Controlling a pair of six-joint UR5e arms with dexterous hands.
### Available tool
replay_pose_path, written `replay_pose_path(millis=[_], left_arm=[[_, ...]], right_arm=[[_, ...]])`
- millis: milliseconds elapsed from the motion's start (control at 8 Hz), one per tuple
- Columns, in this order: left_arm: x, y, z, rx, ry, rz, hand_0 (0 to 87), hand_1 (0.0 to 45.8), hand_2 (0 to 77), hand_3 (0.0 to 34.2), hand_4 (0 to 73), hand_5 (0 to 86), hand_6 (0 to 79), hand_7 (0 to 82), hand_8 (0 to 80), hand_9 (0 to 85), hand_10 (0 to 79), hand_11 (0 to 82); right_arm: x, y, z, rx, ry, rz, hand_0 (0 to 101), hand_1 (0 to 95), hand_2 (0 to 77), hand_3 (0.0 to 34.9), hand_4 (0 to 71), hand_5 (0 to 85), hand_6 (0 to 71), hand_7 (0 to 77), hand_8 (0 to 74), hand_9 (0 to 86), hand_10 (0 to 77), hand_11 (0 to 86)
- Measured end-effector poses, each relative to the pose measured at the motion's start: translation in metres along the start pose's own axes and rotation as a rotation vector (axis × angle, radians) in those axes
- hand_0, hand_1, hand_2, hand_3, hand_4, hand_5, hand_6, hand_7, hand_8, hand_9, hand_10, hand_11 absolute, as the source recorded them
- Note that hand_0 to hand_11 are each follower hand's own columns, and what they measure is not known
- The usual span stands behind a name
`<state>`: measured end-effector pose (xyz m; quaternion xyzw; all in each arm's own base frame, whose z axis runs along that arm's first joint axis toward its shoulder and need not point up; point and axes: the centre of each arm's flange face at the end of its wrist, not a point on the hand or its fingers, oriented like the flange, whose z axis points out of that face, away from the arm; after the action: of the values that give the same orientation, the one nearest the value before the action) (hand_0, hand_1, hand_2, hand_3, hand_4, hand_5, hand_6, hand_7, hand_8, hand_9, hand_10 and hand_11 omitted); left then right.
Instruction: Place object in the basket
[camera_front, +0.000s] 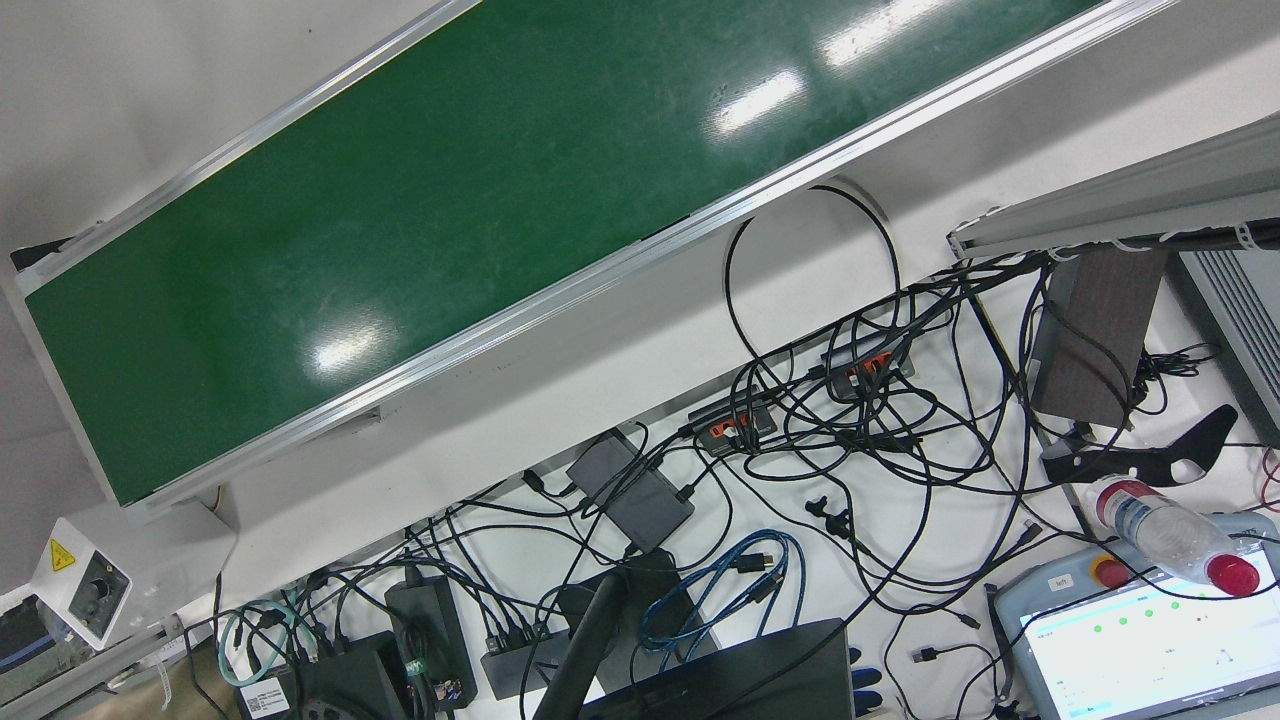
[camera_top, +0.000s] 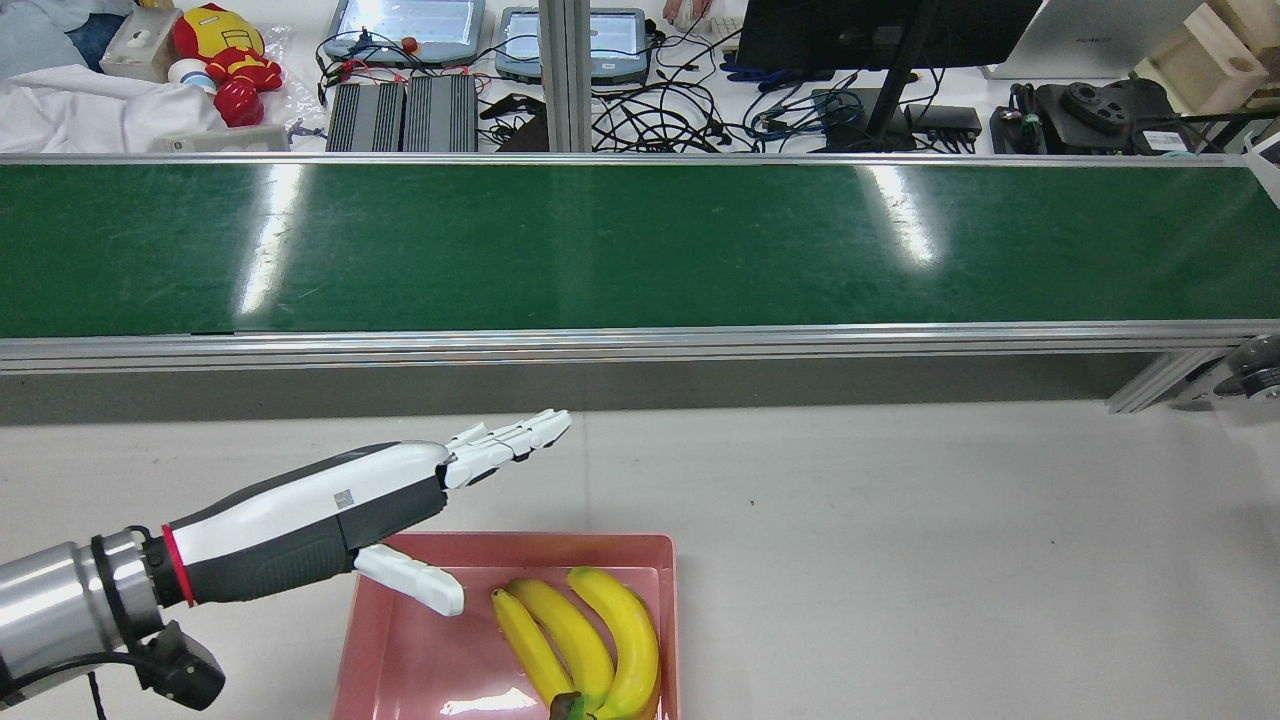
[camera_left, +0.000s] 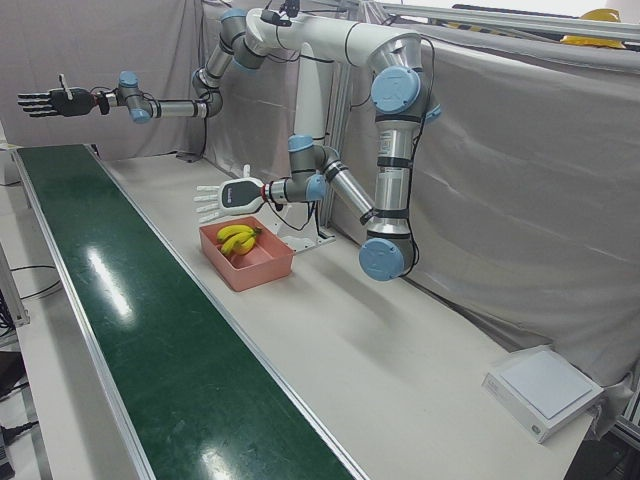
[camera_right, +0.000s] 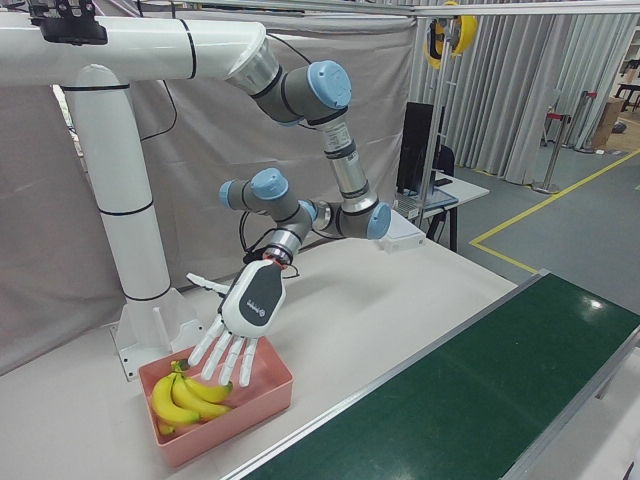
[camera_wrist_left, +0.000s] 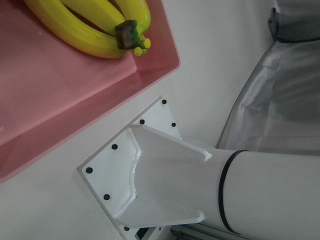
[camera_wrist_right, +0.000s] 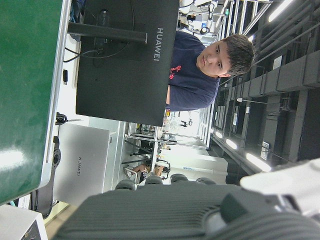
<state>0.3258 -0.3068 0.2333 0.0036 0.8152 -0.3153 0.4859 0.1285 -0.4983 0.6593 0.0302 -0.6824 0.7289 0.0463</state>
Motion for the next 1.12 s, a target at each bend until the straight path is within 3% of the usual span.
replay_pose_path(millis=[125, 250, 375, 500, 625, 750, 1000, 1125], left_arm=[[0.021, -0.017, -0.035, 0.029, 0.044, 0.012, 0.4, 1.6, 0.0, 12.9, 0.0, 0.5, 0.0, 0.5, 1.6, 3.3, 0.0, 0.5], [0.045, -0.032, -0.069, 0.063, 0.098, 0.026, 0.3, 1.6, 0.0, 13.6, 0.0, 0.5, 0.0, 0.5, 1.1, 3.3, 0.0, 0.5], [0.065, -0.041, -0.095, 0.086, 0.152, 0.026, 3.7, 1.6, 0.0, 11.7, 0.0, 0.5, 0.0, 10.9, 7.1, 12.0, 0.5, 0.5], [0.077, -0.046, -0.108, 0.099, 0.185, 0.02, 7.3, 1.6, 0.0, 8.4, 0.0, 0.5, 0.0, 10.9, 7.1, 12.0, 0.5, 0.5], [0.081, -0.047, -0.112, 0.103, 0.202, 0.015, 17.0, 1.6, 0.0, 3.9, 8.7, 27.8, 7.6, 24.0, 13.6, 25.1, 15.8, 14.7], [0.082, -0.047, -0.112, 0.102, 0.212, 0.013, 22.4, 1.6, 0.0, 2.5, 18.0, 35.5, 9.8, 24.0, 14.2, 26.7, 15.8, 24.5], [0.083, -0.048, -0.109, 0.107, 0.227, 0.01, 24.9, 1.1, 0.0, 1.5, 19.1, 38.7, 11.4, 27.8, 18.0, 29.5, 16.9, 25.1], [0.082, -0.05, -0.102, 0.118, 0.237, 0.007, 35.9, 1.1, 0.0, 0.0, 28.4, 48.5, 19.1, 35.5, 24.0, 38.2, 22.9, 32.2]], right_arm=[[0.0, 0.0, 0.0, 0.0, 0.0, 0.0, 0, 0.0, 1.1, 0.1, 0.0, 0.0, 0.0, 0.5, 0.0, 0.0, 0.0, 0.0], [0.0, 0.0, 0.0, 0.0, 0.0, 0.0, 0, 0.0, 1.1, 0.1, 0.0, 0.0, 0.0, 0.5, 0.0, 0.0, 0.0, 0.0], [0.0, 0.0, 0.0, 0.0, 0.0, -0.001, 0, 0.0, 1.1, 0.0, 0.0, 0.0, 0.0, 0.5, 0.0, 0.0, 0.0, 0.0], [0.0, 0.0, 0.0, 0.0, 0.0, 0.0, 0, 0.0, 1.1, 0.0, 0.0, 0.0, 0.0, 0.5, 0.0, 0.0, 0.0, 0.0], [0.0, 0.0, 0.0, 0.0, 0.0, 0.0, 0, 0.0, 1.1, 0.0, 0.0, 0.0, 0.0, 0.5, 0.0, 0.0, 0.0, 0.0], [0.0, 0.0, 0.0, 0.0, 0.0, 0.0, 0, 0.0, 1.1, 0.0, 0.0, 0.0, 0.0, 0.5, 0.0, 0.0, 0.0, 0.0], [0.0, 0.0, 0.0, 0.0, 0.0, 0.0, 0, 0.0, 1.1, 0.0, 0.0, 0.0, 0.0, 0.5, 0.0, 0.0, 0.0, 0.0], [0.0, 0.0, 0.0, 0.0, 0.0, 0.0, 0, 0.0, 1.1, 0.0, 0.0, 0.0, 0.0, 0.5, 0.0, 0.0, 0.0, 0.0]])
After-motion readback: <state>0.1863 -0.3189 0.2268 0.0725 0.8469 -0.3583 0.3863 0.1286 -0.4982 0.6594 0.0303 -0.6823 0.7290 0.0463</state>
